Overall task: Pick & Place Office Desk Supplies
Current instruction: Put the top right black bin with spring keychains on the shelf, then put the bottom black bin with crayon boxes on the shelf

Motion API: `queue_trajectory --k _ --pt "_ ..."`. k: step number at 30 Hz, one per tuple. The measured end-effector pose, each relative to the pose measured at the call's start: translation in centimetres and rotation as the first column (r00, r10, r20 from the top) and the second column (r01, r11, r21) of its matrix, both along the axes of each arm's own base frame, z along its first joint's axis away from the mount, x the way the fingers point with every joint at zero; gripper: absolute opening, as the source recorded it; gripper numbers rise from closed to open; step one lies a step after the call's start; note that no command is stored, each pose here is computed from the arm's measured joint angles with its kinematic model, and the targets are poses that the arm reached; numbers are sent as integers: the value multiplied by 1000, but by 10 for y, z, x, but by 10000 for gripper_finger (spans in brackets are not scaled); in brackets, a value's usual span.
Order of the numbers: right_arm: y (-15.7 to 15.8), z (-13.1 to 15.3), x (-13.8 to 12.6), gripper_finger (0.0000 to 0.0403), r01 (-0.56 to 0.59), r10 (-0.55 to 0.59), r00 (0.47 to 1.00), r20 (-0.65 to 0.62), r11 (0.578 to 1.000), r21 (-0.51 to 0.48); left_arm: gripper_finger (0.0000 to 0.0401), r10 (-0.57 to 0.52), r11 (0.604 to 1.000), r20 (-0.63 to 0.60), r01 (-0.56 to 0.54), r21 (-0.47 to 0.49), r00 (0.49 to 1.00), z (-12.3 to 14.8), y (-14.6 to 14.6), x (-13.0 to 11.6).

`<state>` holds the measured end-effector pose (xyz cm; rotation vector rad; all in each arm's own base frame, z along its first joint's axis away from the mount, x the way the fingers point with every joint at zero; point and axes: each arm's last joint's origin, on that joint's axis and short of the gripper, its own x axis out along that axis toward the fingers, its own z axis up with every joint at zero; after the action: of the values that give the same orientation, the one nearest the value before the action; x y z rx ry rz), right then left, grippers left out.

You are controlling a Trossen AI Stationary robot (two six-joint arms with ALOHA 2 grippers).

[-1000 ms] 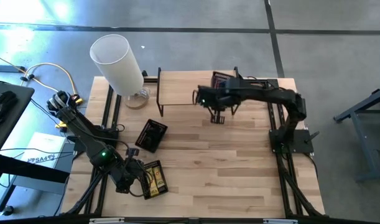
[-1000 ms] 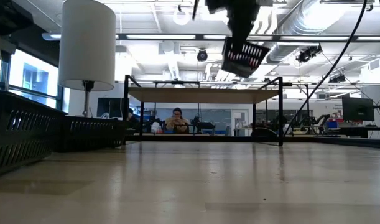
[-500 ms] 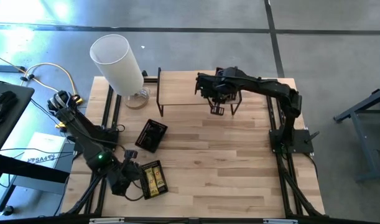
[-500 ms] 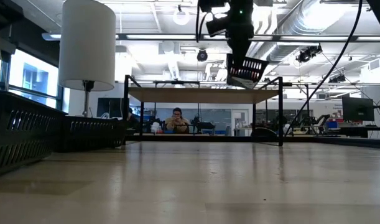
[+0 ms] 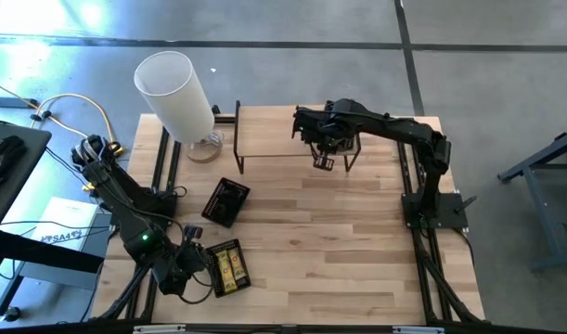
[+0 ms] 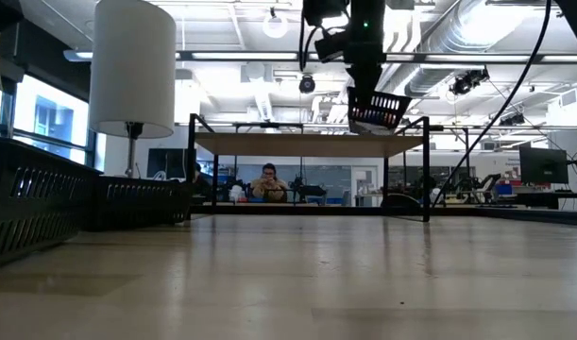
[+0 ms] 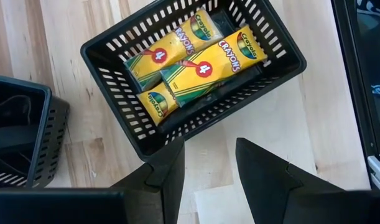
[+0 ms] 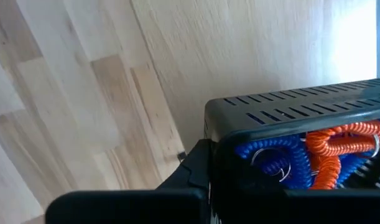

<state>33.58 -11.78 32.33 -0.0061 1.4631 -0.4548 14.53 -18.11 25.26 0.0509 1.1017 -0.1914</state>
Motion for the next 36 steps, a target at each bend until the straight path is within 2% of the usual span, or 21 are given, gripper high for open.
queue_trajectory --k 9,19,24,33,36 --pt "-1 0 3 10 15 -16 999 42 1000 13 138 24 1000 -1 -24 -15 1000 0 0 0" --pt "-2 1 3 102 16 -15 1000 16 998 -64 138 22 1000 4 -22 -15 1000 0 -1 0" --pt "3 2 5 126 67 -64 998 28 987 -149 138 24 1000 9 -24 -11 1000 0 -1 0" --pt "45 34 3 133 2 29 987 156 980 -197 138 23 1000 9 -23 -11 1000 0 -1 0" --pt "69 44 0 133 4 36 974 224 985 -175 138 24 1000 8 -24 -12 1000 0 -1 0"
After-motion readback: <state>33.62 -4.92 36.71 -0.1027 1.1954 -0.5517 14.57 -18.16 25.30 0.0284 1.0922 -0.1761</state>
